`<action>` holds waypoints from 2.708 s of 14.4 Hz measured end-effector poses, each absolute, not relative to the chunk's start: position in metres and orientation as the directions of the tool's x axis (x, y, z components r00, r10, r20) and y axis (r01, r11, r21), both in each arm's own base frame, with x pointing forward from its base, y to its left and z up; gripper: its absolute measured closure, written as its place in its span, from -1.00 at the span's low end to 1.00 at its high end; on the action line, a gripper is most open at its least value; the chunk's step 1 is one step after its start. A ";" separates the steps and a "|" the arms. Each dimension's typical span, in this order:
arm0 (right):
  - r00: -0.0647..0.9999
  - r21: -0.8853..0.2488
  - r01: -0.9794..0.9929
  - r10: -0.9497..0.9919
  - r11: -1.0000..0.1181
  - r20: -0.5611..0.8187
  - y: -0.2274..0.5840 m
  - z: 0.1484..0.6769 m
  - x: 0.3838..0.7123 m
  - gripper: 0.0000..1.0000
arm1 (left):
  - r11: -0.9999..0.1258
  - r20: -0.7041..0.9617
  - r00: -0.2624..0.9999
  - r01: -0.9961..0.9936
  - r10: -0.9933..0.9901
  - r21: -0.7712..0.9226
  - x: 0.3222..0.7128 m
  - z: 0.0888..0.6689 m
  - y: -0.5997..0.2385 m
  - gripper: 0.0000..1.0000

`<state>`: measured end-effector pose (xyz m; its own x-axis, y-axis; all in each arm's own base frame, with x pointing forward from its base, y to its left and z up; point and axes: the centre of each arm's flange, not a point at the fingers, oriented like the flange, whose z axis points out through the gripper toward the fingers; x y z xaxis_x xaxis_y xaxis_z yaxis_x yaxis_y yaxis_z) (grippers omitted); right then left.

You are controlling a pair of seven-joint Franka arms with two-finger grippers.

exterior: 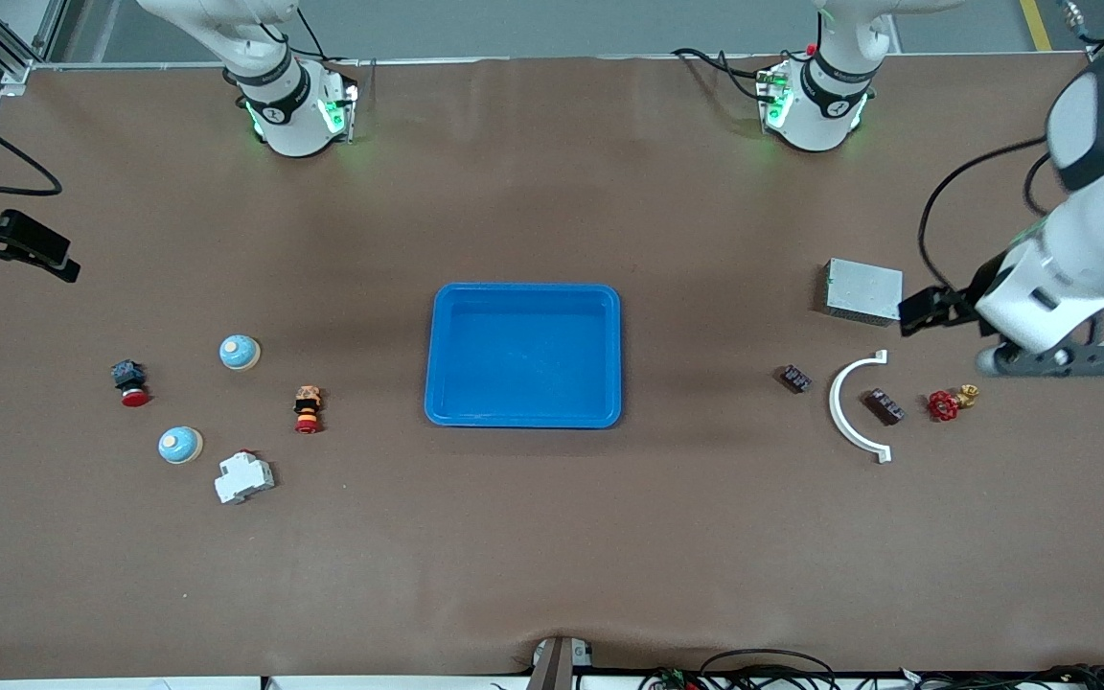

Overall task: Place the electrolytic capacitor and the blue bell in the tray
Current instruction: 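Move the left gripper to a capacitor while the right gripper reaches a bell, then grasp the capacitor with the left gripper while the right gripper grasps a bell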

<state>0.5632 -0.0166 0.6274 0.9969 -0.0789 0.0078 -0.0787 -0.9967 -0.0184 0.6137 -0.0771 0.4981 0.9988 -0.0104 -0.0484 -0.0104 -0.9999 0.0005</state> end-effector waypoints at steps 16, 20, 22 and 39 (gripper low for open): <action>0.981 -0.008 0.017 0.018 -1.000 -0.193 0.037 0.507 0.609 -1.00 | -0.915 -0.002 0.916 0.402 0.402 0.046 0.546 0.214 -0.090 -1.00; 0.969 0.002 0.024 0.023 -1.000 -0.248 0.040 0.433 0.634 -1.00 | -0.891 -0.010 0.893 0.450 0.450 0.050 0.541 0.189 -0.090 -0.99; 0.966 0.003 0.018 0.017 -1.000 -0.258 0.037 0.392 0.647 -1.00 | -0.889 -0.008 0.891 0.454 0.455 0.054 0.541 0.186 -0.090 -0.91; 0.954 -0.051 0.193 0.199 -0.980 -0.223 -0.054 0.224 0.626 -1.00 | -0.900 0.018 0.902 0.428 0.431 0.083 0.549 0.219 -0.124 0.32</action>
<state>0.6255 -0.0536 0.2242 0.9543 0.1994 -0.2227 0.1928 -0.9799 -0.0510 0.5491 -0.1243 0.2191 0.9024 0.4305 0.0182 0.4278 -0.9001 0.0826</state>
